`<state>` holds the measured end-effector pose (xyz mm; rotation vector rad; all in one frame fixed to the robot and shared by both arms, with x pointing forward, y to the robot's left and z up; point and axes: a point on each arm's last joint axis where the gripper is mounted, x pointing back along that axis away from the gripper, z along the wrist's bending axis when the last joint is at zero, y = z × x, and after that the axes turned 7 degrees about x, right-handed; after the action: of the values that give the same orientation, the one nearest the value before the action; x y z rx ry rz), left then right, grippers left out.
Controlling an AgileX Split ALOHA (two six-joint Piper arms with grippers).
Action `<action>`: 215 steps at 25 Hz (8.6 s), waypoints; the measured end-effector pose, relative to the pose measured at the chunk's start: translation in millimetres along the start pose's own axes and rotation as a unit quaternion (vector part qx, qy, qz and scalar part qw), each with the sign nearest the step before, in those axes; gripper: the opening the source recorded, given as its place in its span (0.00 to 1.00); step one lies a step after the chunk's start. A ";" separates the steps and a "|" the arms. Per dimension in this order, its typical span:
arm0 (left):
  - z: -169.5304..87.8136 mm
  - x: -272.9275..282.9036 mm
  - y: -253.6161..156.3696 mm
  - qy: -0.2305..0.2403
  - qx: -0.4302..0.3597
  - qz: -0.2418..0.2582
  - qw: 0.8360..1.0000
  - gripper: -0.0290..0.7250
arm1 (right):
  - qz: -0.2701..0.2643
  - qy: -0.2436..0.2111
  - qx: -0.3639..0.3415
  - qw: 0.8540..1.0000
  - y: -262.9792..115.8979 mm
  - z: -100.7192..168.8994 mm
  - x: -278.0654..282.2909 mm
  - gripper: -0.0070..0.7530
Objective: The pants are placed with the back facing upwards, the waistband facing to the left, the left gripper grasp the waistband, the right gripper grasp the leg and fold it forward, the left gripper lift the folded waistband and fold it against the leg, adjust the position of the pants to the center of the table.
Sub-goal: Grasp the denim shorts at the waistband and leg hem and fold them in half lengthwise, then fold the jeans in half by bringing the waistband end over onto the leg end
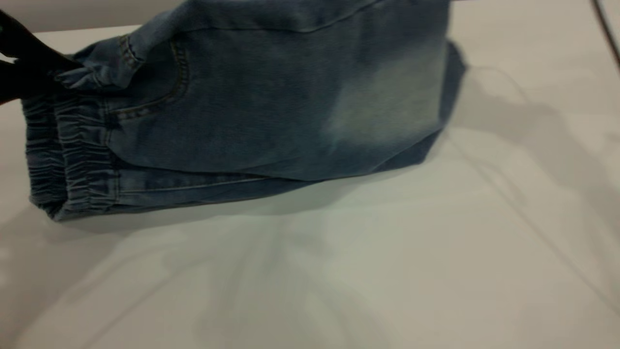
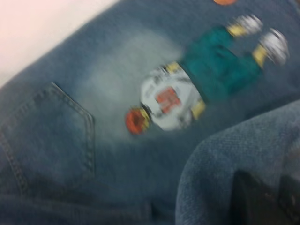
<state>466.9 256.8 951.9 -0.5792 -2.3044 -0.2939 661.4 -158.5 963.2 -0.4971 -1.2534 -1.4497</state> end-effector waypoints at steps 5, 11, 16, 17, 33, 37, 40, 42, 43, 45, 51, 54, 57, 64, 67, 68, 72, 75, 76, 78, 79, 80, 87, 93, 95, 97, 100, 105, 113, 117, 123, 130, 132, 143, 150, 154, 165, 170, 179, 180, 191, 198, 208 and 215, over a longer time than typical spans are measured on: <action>2.6 0.5 9.6 0.011 0.047 -0.054 0.997 0.20 | 0.004 0.011 0.004 1.000 15.5 11.2 -41.2 0.03; 12.1 -2.9 25.6 0.044 0.090 -0.140 0.985 0.20 | -0.002 0.007 -0.016 1.000 25.5 0.3 -74.9 0.03; 27.0 -14.4 35.8 0.097 0.092 -0.188 0.973 0.20 | -0.004 0.003 -0.023 1.000 23.1 -6.4 -90.6 0.03; 30.1 -17.4 36.5 0.105 0.099 -0.191 0.971 0.20 | -0.002 0.003 -0.026 1.000 21.8 -7.5 -93.5 0.03; 42.2 -45.0 46.0 0.171 -0.013 -0.188 0.967 0.20 | -0.003 -0.001 0.016 1.000 20.1 -10.4 -99.7 0.20; 32.8 -47.2 48.6 0.159 -0.085 -0.179 0.967 0.26 | -0.005 -0.002 0.033 0.999 20.7 -10.4 -99.6 0.44; 30.9 -47.7 49.0 0.158 -0.134 -0.173 0.963 0.37 | 0.003 0.004 0.039 0.999 20.5 -7.9 -96.1 0.61; 29.9 -48.0 48.9 0.157 -0.163 -0.168 0.959 0.46 | 0.012 0.016 0.038 0.999 19.7 -4.5 -92.8 0.68; 29.5 -48.1 49.1 0.156 -0.176 -0.166 0.958 0.50 | 0.015 0.024 0.037 0.999 19.4 -2.9 -92.1 0.70; 29.7 -48.0 49.9 0.157 -0.190 -0.161 0.956 0.57 | 0.032 0.044 0.037 0.998 16.3 0.7 -91.7 0.72; 42.7 -40.6 66.4 0.178 -0.192 -0.132 0.956 0.62 | 0.073 0.125 0.068 0.987 4.7 35.5 -96.1 0.71; 53.3 -34.6 76.3 0.191 -0.204 -0.099 0.955 0.62 | 0.073 0.138 0.094 0.983 0.4 56.1 -101.7 0.69; 62.3 -28.5 84.3 0.196 -0.206 -0.073 0.956 0.62 | 0.083 0.147 0.112 0.979 -6.7 77.1 -107.4 0.69; 75.8 -15.1 106.3 0.204 -0.239 -0.060 0.947 0.62 | 0.094 0.155 0.124 0.976 -12.7 91.0 -110.8 0.69; 68.3 -12.8 116.7 0.192 -0.252 -0.065 0.946 0.62 | 0.097 0.156 0.122 0.975 -13.2 91.1 -110.6 0.69; 65.1 -12.5 119.1 0.189 -0.262 -0.068 0.944 0.62 | 0.097 0.156 0.120 0.976 -13.2 91.1 -110.6 0.69; 59.0 -11.7 124.8 0.186 -0.286 -0.078 0.937 0.62 | 0.097 0.156 0.120 0.976 -13.2 91.1 -110.6 0.69; 58.7 -12.4 122.6 0.182 -0.307 -0.062 0.932 0.63 | 0.097 0.156 0.120 0.976 -13.2 91.1 -110.6 0.69; 58.7 -13.0 121.4 0.180 -0.313 -0.055 0.931 0.65 | 0.097 0.156 0.121 0.976 -13.2 91.1 -110.6 0.69; 59.1 -14.1 119.6 0.177 -0.317 -0.044 0.931 0.69 | 0.097 0.156 0.122 0.975 -13.2 91.1 -110.6 0.69; 60.0 -15.5 119.1 0.176 -0.315 -0.038 0.932 0.72 | 0.097 0.156 0.122 0.975 -13.2 91.1 -110.6 0.69; 62.0 -17.4 119.3 0.179 -0.314 -0.035 0.932 0.75 | 0.097 0.156 0.122 0.975 -13.2 91.1 -110.6 0.69; 81.4 -41.6 120.3 0.197 -0.309 0.020 0.930 0.82 | 0.101 0.158 0.126 0.974 -14.0 91.3 -110.3 0.69; 84.6 -51.9 125.7 0.202 -0.304 0.028 0.931 0.82 | 0.109 0.162 0.126 0.973 -15.6 91.7 -109.8 0.69; 84.6 -51.8 125.9 0.202 -0.304 0.027 0.931 0.82 | 0.109 0.162 0.126 0.973 -15.6 91.7 -109.8 0.69; 84.6 -51.8 125.9 0.202 -0.304 0.027 0.931 0.82 | 0.109 0.162 0.126 0.973 -15.6 91.7 -109.8 0.69; 86.7 -55.1 125.3 0.201 -0.299 0.036 0.932 0.82 | 0.109 0.162 0.127 0.973 -15.5 91.6 -109.8 0.69; 99.1 -65.7 121.1 0.209 -0.283 0.065 0.934 0.82 | 0.108 0.161 0.127 0.973 -15.4 91.6 -109.9 0.69; 101.8 -81.8 123.6 0.200 -0.258 0.076 0.942 0.82 | 0.109 0.162 0.129 0.972 -15.6 91.7 -109.8 0.69; 101.8 -91.0 118.2 0.204 -0.266 0.078 0.939 0.79 | 0.109 0.162 0.129 0.972 -15.6 92.0 -109.8 0.69; 101.0 -93.3 116.0 0.194 -0.226 0.075 0.952 0.41 | 0.109 0.163 0.128 0.972 -15.7 92.0 -109.8 0.69; 89.3 -84.4 116.2 0.176 -0.263 0.073 0.946 0.31 | 0.135 0.167 0.127 0.968 -22.8 90.2 -115.3 0.66; 78.0 -76.2 116.3 0.159 -0.264 0.063 0.949 0.31 | 0.129 0.165 0.133 0.969 -23.9 97.3 -117.8 0.65; 15.7 -21.0 106.7 0.049 -0.281 0.026 0.958 0.29 | 0.048 0.128 0.158 0.978 -27.6 138.2 -138.6 0.64; -3.4 2.4 91.2 0.012 -0.294 0.049 0.954 0.29 | 0.039 0.126 0.161 0.978 -31.7 148.5 -162.6 0.64; -16.9 9.4 76.7 -0.009 -0.323 0.057 0.945 0.29 | 0.063 0.143 0.175 0.972 -41.1 164.2 -180.0 0.64; -30.3 9.9 64.3 -0.019 -0.351 0.042 0.935 0.28 | 0.059 0.103 0.221 0.968 -5.7 160.7 -140.7 0.64; -32.9 10.1 62.2 -0.034 -0.337 0.050 0.940 0.28 | 0.080 0.013 0.217 0.973 5.4 116.2 -139.1 0.64; -53.6 11.7 55.3 -0.071 -0.350 0.065 0.932 0.28 | 0.122 -0.046 0.217 0.967 -14.7 91.8 -175.9 0.64; -58.5 11.6 53.3 -0.076 -0.357 0.066 0.929 0.28 | 0.121 -0.037 0.213 0.969 -16.2 94.0 -178.3 0.64; -103.6 -3.8 6.8 -0.105 -0.428 0.035 0.897 0.28 | 0.141 0.007 0.205 0.968 -26.7 116.5 -179.5 0.64; -107.1 -6.1 -2.4 -0.106 -0.439 0.029 0.892 0.28 | 0.117 -0.006 0.227 0.967 -5.4 123.7 -141.0 0.64; -104.5 -16.1 -12.9 -0.102 -0.448 0.055 0.887 0.28 | 0.045 -0.052 0.231 0.970 48.4 104.5 -39.6 0.64; -111.2 -58.5 -46.0 -0.085 -0.476 0.083 0.871 0.28 | 0.005 -0.082 0.194 0.978 70.3 72.4 28.7 0.64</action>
<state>548.5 157.0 987.4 -1.3095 -2.1287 -1.3745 692.0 -96.4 1042.0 -0.3612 -1.6194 -1.1323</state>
